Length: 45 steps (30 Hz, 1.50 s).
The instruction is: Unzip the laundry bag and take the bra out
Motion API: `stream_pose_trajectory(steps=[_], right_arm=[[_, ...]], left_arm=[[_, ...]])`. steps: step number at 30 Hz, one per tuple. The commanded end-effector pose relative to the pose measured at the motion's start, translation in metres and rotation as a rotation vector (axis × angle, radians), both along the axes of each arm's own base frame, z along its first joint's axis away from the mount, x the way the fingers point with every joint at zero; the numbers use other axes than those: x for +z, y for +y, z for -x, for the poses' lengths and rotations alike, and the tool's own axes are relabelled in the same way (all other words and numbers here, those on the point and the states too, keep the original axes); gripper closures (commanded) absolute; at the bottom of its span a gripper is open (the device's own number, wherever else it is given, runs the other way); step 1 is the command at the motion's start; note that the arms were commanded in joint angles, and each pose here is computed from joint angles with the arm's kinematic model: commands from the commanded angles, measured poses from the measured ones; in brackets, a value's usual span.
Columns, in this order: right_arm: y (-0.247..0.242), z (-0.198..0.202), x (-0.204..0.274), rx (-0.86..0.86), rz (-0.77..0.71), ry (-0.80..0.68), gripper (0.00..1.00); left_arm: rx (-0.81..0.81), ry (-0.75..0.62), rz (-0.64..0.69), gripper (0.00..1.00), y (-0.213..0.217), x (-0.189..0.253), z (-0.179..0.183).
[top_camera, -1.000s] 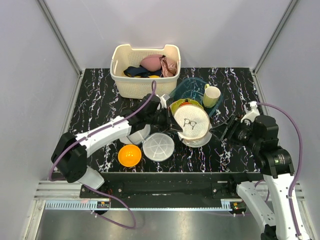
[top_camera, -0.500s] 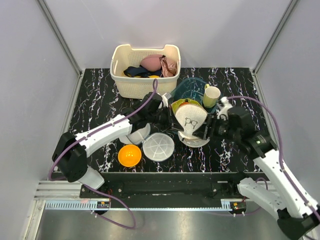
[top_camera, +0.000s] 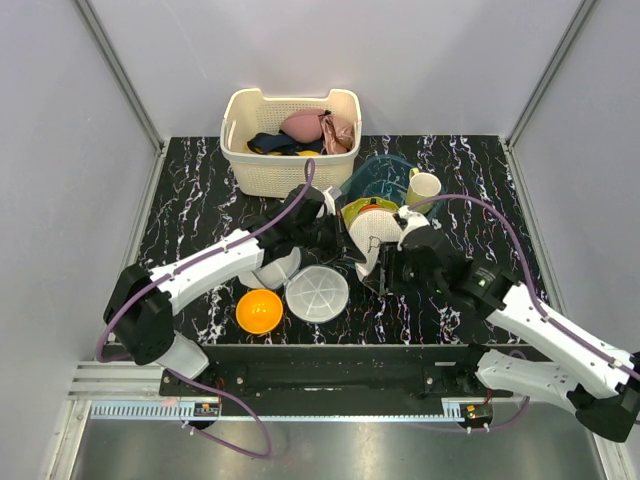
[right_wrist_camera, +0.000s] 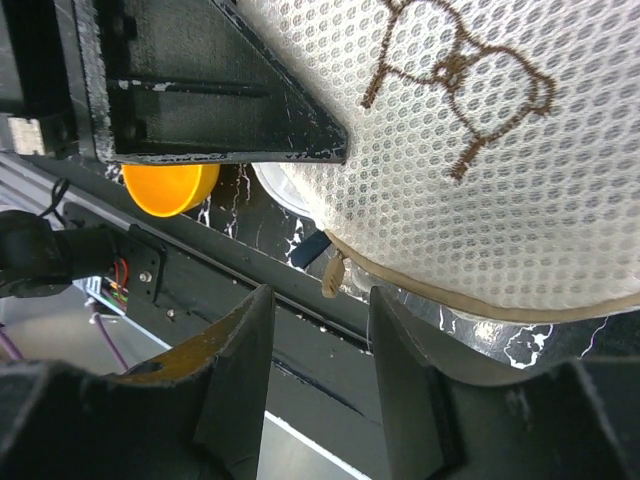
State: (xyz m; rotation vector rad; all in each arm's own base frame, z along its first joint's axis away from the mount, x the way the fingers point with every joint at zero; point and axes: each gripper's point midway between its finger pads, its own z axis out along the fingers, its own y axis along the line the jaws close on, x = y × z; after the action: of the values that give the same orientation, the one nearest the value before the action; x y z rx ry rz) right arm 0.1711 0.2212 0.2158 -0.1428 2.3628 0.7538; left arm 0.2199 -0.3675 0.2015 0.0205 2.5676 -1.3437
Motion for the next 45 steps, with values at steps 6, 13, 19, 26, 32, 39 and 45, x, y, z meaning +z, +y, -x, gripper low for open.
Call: stream_pose_trajectory(steps=[6, 13, 19, 26, 32, 39, 45], right_arm=[[0.013, -0.017, 0.014, -0.048, 0.004, -0.076, 0.54], [0.015, -0.018, 0.004, -0.052, 0.015, -0.053, 0.72], [0.005, -0.015, 0.010, -0.088, -0.002, -0.072, 1.00], [-0.023, -0.013, 0.016, -0.149, 0.042, -0.109, 1.00], [-0.084, -0.008, 0.026, -0.292, 0.164, -0.188, 1.00], [-0.119, 0.000, 0.021, -0.378, 0.236, -0.189, 1.00], [-0.141, -0.004, 0.047, -0.488, 0.197, -0.273, 1.00]], left_arm=[[0.023, -0.064, 0.041, 1.00, 0.002, 0.027, -0.003], [0.018, -0.064, 0.045, 1.00, 0.002, 0.028, -0.001], [0.017, -0.060, 0.049, 1.00, 0.003, 0.029, 0.000], [0.009, -0.073, 0.064, 1.00, 0.003, 0.037, 0.001], [0.003, -0.104, 0.062, 1.00, 0.010, 0.049, -0.001], [-0.030, -0.134, 0.069, 1.00, 0.013, 0.059, 0.000], [-0.190, -0.208, 0.052, 1.00, 0.012, 0.071, 0.012]])
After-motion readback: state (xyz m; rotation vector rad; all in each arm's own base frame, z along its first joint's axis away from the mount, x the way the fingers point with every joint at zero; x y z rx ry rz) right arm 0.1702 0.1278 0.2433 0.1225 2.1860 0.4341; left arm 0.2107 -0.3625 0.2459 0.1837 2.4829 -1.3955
